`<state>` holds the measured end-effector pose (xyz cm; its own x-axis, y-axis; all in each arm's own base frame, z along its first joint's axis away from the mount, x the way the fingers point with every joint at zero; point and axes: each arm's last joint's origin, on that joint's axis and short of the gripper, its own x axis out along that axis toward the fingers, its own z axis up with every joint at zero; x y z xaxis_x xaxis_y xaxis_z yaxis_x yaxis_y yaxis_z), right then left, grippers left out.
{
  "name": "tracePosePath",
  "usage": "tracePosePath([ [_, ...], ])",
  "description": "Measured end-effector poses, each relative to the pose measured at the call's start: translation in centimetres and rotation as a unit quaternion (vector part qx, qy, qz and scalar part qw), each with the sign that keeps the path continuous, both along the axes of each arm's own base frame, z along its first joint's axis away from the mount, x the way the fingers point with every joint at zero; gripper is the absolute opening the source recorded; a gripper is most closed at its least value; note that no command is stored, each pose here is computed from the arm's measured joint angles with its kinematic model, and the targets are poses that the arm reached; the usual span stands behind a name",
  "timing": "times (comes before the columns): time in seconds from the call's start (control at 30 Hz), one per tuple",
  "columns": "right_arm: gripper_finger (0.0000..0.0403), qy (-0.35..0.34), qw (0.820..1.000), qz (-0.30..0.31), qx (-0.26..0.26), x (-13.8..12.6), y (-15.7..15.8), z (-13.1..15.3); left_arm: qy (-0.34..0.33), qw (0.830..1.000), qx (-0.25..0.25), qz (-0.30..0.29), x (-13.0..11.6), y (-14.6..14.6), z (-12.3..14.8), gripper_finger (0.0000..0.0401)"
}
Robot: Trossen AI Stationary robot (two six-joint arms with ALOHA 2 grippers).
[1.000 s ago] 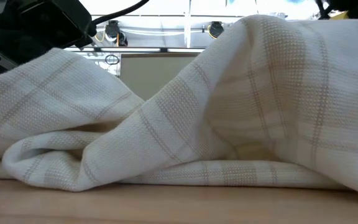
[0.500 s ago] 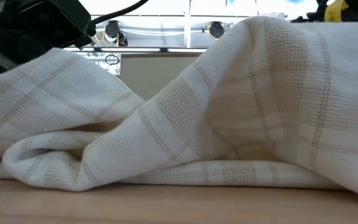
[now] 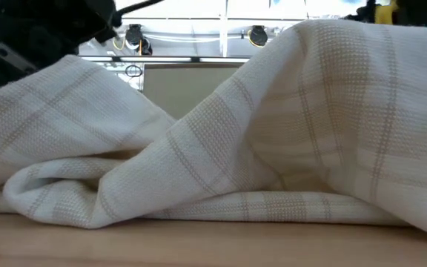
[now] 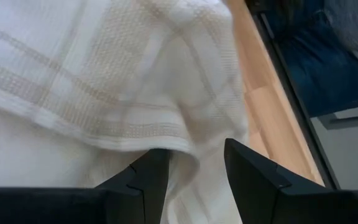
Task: Fold towel
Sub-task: Fold the white patterned towel
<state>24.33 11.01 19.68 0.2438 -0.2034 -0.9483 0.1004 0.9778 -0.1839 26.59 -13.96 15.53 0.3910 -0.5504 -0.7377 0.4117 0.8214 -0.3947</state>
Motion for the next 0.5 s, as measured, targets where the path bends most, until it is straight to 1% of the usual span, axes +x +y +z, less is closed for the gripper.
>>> tracePosePath([
  [0.07, 0.0012, -0.026, 0.998, 0.014, 0.048, 0.8, 0.1, -0.5, -0.001, 1.0, 0.004, -0.006, 0.0, -0.1, 0.1, 0.016],
  [0.13, 0.0033, -0.04, 0.997, 0.018, 0.069, 1.1, -0.2, -1.1, 0.001, 1.0, 0.005, -0.008, 0.0, -0.1, 0.1, 0.016],
  [0.3, 0.0105, -0.041, 0.996, 0.006, 0.08, 0.8, -0.7, -2.3, 0.0, 1.0, 0.009, -0.005, 0.0, -0.1, 0.1, 0.016],
  [0.37, 0.0131, -0.053, 0.994, 0.009, 0.099, 1.0, -0.7, -2.6, -0.001, 1.0, 0.01, -0.004, 0.0, -0.1, 0.1, 0.016],
  [0.43, 0.0148, -0.064, 0.991, 0.013, 0.114, 1.1, -0.7, -3.0, -0.001, 1.0, 0.011, -0.003, 0.0, -0.1, 0.1, 0.016],
  [0.5, 0.0155, -0.066, 0.991, 0.013, 0.114, 1.0, -0.8, -3.3, -0.002, 1.0, 0.012, -0.004, 0.0, -0.1, 0.1, 0.016],
])
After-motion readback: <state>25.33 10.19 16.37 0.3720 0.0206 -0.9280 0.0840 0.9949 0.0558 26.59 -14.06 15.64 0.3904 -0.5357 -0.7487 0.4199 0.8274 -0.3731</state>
